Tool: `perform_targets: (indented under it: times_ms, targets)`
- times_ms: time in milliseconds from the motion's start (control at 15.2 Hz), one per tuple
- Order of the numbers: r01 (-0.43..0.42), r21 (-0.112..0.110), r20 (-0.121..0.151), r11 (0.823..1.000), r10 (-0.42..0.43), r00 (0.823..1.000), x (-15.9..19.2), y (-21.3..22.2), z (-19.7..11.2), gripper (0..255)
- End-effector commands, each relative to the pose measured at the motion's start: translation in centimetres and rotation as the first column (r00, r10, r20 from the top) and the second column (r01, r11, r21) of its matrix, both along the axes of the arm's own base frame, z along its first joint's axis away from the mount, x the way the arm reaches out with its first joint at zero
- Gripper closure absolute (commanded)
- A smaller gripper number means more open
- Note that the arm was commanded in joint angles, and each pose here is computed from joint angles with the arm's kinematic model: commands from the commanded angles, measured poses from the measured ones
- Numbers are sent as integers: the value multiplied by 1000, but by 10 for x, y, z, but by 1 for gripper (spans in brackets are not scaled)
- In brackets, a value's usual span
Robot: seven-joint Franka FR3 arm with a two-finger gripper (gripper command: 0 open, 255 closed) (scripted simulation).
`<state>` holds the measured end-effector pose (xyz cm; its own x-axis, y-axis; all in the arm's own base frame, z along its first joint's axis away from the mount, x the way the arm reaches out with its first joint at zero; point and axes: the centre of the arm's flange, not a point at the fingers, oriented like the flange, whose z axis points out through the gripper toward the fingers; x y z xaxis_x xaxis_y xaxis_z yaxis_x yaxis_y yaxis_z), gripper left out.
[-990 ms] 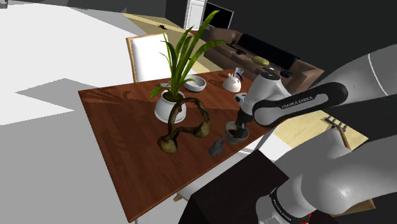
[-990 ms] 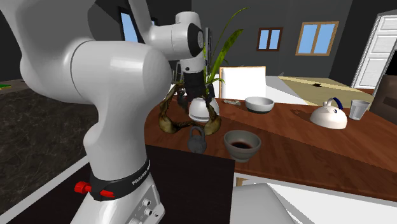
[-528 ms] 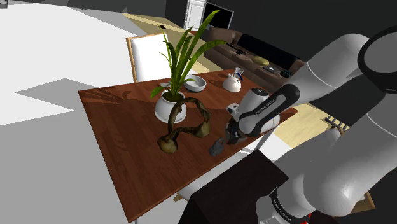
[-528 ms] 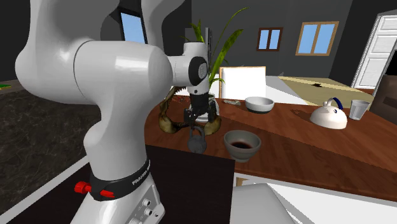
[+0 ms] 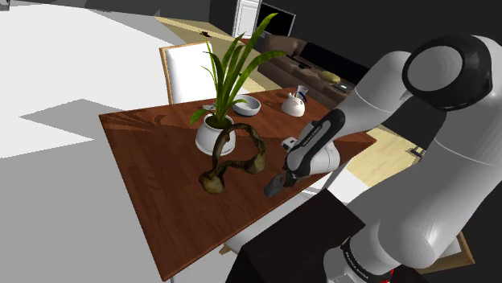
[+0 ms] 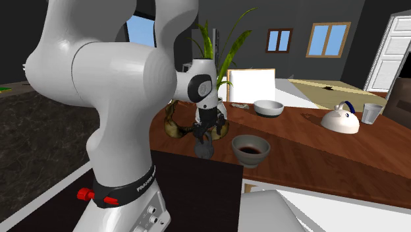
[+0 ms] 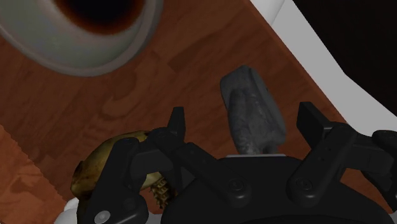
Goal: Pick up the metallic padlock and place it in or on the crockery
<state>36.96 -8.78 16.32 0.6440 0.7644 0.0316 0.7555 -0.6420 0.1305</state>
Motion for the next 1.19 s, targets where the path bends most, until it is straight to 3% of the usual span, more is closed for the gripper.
perform_targets:
  times_ms: [0, 396, 462, 1122]
  targets:
    - [0, 1, 1, 1000, 0, 1000, 1, 0, -4, 0]
    - [0, 1, 1, 1000, 0, 1000, 1, 0, -4, 0]
    - [0, 1, 1, 1000, 0, 1000, 1, 0, -4, 255]
    - [0, 1, 1, 1000, 0, 1000, 1, 0, 2, 255]
